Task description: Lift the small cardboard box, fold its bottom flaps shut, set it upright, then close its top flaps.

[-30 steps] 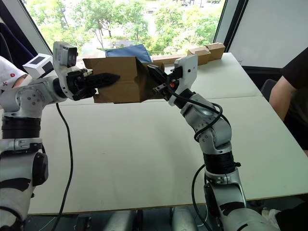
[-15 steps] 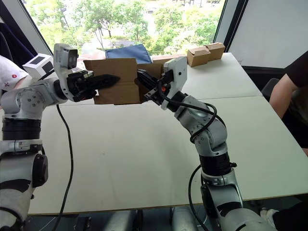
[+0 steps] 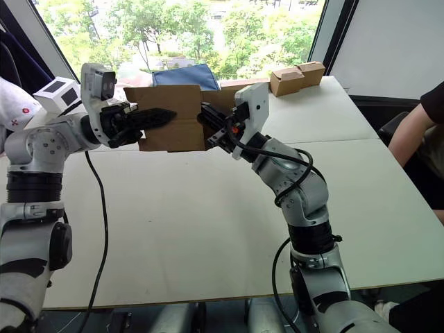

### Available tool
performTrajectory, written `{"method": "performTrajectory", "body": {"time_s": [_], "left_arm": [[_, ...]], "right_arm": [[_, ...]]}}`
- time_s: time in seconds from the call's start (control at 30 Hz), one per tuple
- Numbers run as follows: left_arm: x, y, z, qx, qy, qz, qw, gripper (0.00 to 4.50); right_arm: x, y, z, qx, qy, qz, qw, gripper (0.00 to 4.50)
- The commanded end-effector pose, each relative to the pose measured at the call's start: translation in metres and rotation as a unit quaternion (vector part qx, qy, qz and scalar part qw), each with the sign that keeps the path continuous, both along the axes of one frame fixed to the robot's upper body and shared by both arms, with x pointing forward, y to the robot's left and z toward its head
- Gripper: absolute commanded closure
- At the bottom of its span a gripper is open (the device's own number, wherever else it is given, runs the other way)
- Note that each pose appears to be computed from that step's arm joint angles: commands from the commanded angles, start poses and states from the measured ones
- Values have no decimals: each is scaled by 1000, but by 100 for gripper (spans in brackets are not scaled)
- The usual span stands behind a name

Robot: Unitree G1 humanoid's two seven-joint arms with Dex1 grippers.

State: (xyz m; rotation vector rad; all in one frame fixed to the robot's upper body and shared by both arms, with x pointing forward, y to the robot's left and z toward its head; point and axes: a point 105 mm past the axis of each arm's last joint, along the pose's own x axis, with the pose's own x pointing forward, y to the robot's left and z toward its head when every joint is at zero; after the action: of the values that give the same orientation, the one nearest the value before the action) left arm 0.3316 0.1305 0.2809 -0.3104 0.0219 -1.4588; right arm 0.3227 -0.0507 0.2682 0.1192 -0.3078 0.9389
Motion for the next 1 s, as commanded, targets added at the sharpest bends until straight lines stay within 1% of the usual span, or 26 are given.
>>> {"method": "performTrajectory", "body": {"time_s": [0.03, 0.1, 0.2, 0.27, 0.3, 0.37, 0.43, 0.57, 0.77, 1.0], "left_arm": [[-4, 3, 12, -9, -28, 2, 1000, 450], [-3, 2, 11, -8, -28, 2, 1000, 450], [-3, 1, 12, -8, -29, 1, 1000, 450], [-3, 1, 13, -9, -29, -1, 1000, 450], [-3, 1, 13, -10, -30, -1, 1000, 450], [-4, 0, 15, -12, -31, -4, 999, 450], [-6, -2, 17, -14, -33, -7, 999, 450], [-8, -4, 19, -15, -35, -12, 999, 450], [-10, -6, 18, -12, -34, -16, 999, 450], [-12, -7, 16, -8, -32, -18, 999, 450]], "right_arm": [[-31, -26, 24, 37, -27, 34, 998, 448], [-29, -42, 18, 26, -12, 13, 1000, 448], [-29, -58, 2, -2, 17, -8, 1000, 448], [-33, -57, -19, -40, 43, -4, 998, 448], [-35, -56, -25, -49, 50, -3, 998, 448], [-31, -53, -39, -53, 65, -13, 996, 448], [-30, -46, -46, -52, 71, -14, 996, 448], [-27, -35, -46, -43, 66, -8, 997, 448], [-25, -22, -36, -16, 51, 12, 998, 448], [-29, -12, -30, 4, 49, 47, 998, 448]]}}
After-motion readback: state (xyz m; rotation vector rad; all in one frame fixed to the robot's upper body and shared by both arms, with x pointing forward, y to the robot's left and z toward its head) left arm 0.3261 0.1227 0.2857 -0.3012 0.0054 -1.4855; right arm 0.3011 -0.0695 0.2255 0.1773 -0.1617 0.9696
